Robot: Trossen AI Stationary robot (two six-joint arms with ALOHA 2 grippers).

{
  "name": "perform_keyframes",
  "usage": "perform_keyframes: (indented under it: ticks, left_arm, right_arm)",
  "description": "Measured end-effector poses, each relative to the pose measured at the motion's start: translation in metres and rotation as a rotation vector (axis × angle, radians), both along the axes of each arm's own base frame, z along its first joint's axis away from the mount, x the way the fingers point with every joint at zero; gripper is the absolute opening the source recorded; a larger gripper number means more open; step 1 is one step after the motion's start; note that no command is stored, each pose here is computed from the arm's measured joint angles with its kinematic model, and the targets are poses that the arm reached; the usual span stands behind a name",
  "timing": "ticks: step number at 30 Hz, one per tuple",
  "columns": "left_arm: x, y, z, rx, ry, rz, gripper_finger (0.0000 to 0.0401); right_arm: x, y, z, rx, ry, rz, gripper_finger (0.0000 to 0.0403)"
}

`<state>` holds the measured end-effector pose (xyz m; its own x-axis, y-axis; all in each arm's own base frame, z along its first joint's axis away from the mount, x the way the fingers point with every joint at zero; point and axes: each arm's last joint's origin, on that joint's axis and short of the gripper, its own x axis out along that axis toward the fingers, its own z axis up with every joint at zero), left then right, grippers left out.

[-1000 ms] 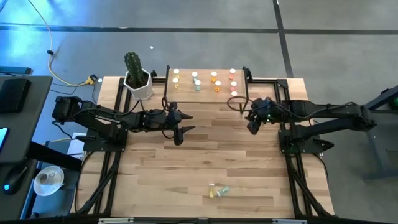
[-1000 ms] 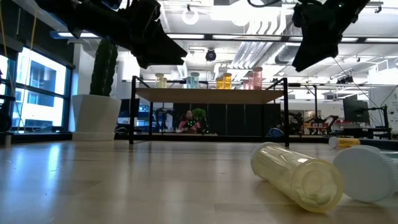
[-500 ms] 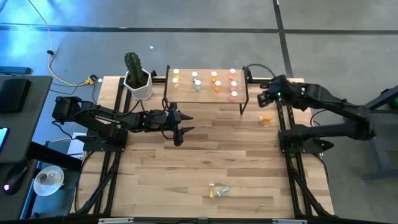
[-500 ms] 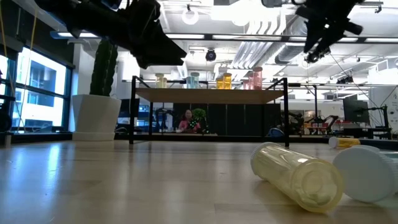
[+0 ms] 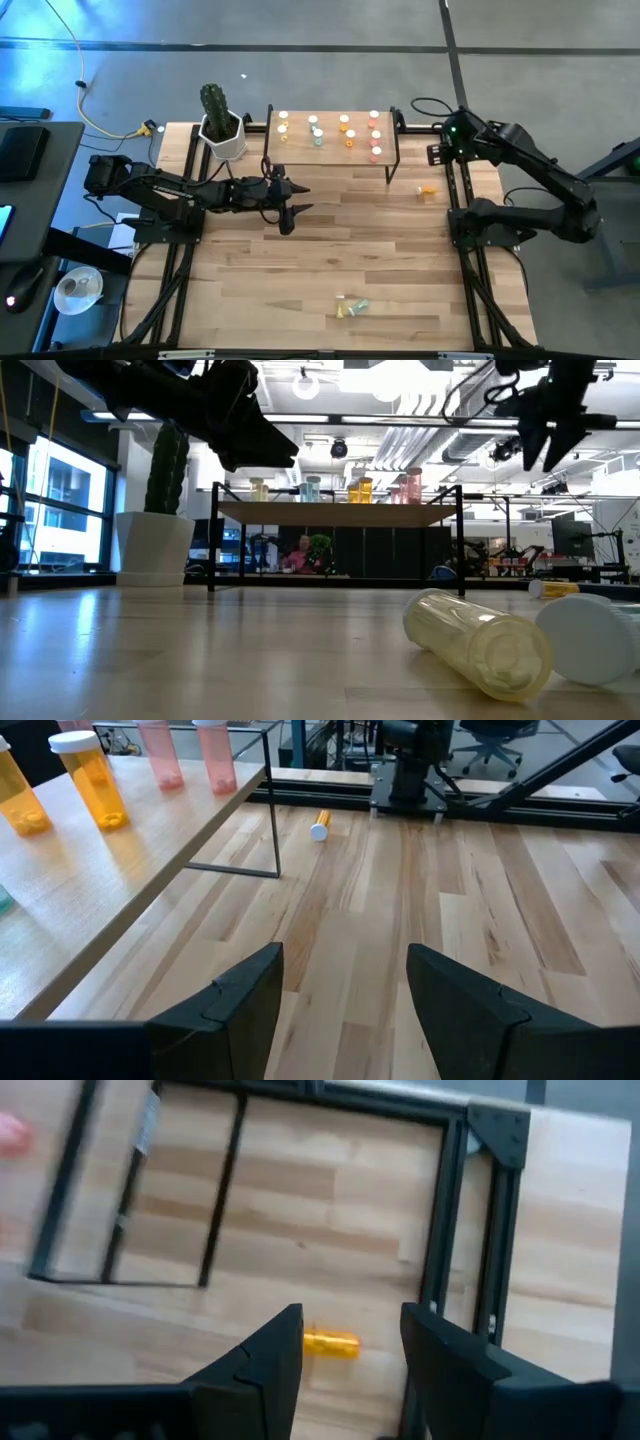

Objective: Pick and place medicine bottles onto shelf by color
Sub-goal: Put the orange pill bottle on the shelf aligned with the other orange pill bottles

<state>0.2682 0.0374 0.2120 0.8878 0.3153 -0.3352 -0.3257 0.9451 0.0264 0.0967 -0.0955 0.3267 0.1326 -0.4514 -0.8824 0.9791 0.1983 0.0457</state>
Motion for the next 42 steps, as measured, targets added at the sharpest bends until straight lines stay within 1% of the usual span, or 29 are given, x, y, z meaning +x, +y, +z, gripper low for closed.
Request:
perform_keyframes:
  ticks: [3,9,12,15,23,28,33,36,39,42]
  left_arm:
    - [0.0,0.0,0.0,0.0,0.0,0.0,0.0204]
    - [0.0,0.0,0.0,0.0,0.0,0.0,0.0204]
    - [0.0,0.0,0.0,0.0,0.0,0.0,0.0204]
    - [0.0,0.0,0.0,0.0,0.0,0.0,0.0205]
    - [0.0,0.0,-0.001,-0.001,0.007,0.0,0.0203]
    - [0.0,0.0,-0.001,-0.001,0.009,0.0,0.0203]
    - [0.0,0.0,-0.001,-0.001,0.009,0.0,0.0202]
    - [0.0,0.0,-0.001,-0.002,0.014,0.0,0.0203]
    - [-0.001,0.0,-0.002,-0.003,0.024,0.001,0.0204]
    - [-0.001,0.0,-0.003,-0.004,0.032,0.0,0.0204]
  right_arm:
    - [-0.002,-0.002,-0.014,0.052,0.023,-0.009,0.0161]
    - [-0.008,-0.005,-0.052,0.161,0.093,-0.055,0.0161]
    - [-0.008,-0.005,-0.066,0.21,0.072,-0.079,0.0161]
    - [-0.005,-0.005,-0.076,0.241,0.037,-0.064,0.0161]
    - [-0.004,-0.004,-0.1,0.283,0.02,-0.043,0.0161]
    - [-0.005,-0.002,-0.108,0.318,0.024,-0.001,0.0165]
    - [-0.004,-0.002,-0.108,0.316,0.023,0.038,0.0185]
    - [-0.003,-0.004,-0.108,0.292,0.016,0.038,0.0197]
    - [-0.001,-0.007,-0.107,0.251,0.02,0.068,0.0203]
    - [-0.001,-0.007,-0.107,0.249,0.026,0.084,0.0204]
